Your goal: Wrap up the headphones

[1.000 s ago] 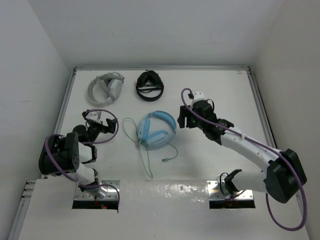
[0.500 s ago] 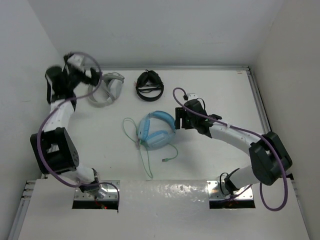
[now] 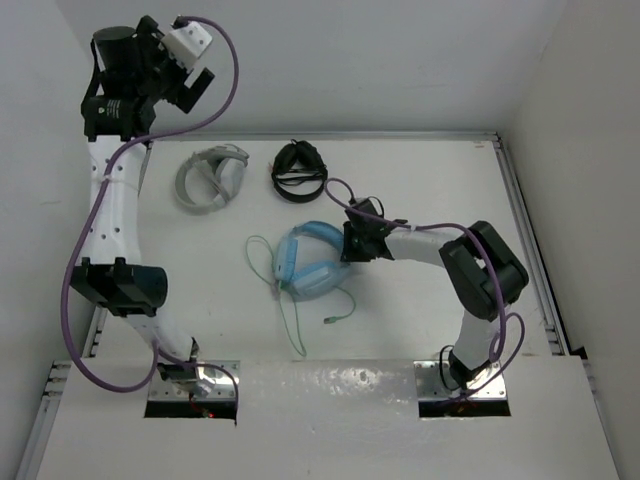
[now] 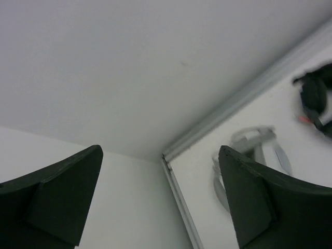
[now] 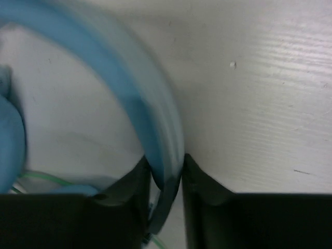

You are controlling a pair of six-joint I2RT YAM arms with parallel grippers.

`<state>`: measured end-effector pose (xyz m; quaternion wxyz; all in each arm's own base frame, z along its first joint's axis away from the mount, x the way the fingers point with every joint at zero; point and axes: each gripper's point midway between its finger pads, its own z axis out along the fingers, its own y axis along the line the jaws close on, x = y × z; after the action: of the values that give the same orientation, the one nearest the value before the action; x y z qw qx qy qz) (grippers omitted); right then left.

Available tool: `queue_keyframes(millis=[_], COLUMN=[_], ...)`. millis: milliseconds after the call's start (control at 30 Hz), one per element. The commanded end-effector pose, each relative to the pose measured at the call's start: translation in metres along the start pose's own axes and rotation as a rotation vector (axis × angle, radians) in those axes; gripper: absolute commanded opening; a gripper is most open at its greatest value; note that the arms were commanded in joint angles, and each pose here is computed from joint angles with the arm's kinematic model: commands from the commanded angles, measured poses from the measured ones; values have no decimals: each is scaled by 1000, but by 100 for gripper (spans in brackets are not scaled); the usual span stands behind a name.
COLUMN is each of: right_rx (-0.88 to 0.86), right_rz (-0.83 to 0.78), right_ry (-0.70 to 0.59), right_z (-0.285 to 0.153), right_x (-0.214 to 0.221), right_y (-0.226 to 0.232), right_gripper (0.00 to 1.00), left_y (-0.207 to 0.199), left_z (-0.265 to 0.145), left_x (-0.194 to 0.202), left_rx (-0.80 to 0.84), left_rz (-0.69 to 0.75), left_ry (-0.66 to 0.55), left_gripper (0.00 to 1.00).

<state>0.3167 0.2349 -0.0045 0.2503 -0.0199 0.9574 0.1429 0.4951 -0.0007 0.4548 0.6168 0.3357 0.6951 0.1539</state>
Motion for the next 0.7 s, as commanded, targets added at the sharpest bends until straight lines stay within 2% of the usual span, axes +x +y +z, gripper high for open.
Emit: queue_keyframes(millis=[0,67,133,167,200,267,300,400,500,600,667], right_rx=[-82,-77,-70,-80,-94,-146,-153,-196,-290,-397,-428], right_rz=[10,-48,-181,-235,-292,-444,-520,-635,-729,-759,-751], right_ry=[-44,-89,-174,-205,-239,-330,-373,-469,-491,-511,-523], right_z=[1,-1,-13,-19,-26,-46,-57,-87,-102,-120,-127], right_x=[-26,-42,-77,-90,-104,-137,-152,-189,-194,-195,-194], right_y=[26,28,36,41,48,69,75,100,120,141,148], right_gripper=[19,0,0,0,0,0,0,0,0,0,0], left_y=[-86,-118,-153,-162,-172,-190,-200,-229,-253,-254,-253], left_z=[-24,-33,-46,-52,-53,-64,-68,-83,-96,-99,-96], left_x=[63,75,85,80,89,83,76,54,27,4,1], left_rx=[351,463,551,564,575,626,667,750,829,805,767], left_rz=[-75,-120,-144,-132,-127,-85,-78,-52,-96,-229,-216], left_ry=[229,243,266,264,289,257,222,177,87,19,-4], left_gripper=[89,77,59,53,51,60,68,73,77,78,79])
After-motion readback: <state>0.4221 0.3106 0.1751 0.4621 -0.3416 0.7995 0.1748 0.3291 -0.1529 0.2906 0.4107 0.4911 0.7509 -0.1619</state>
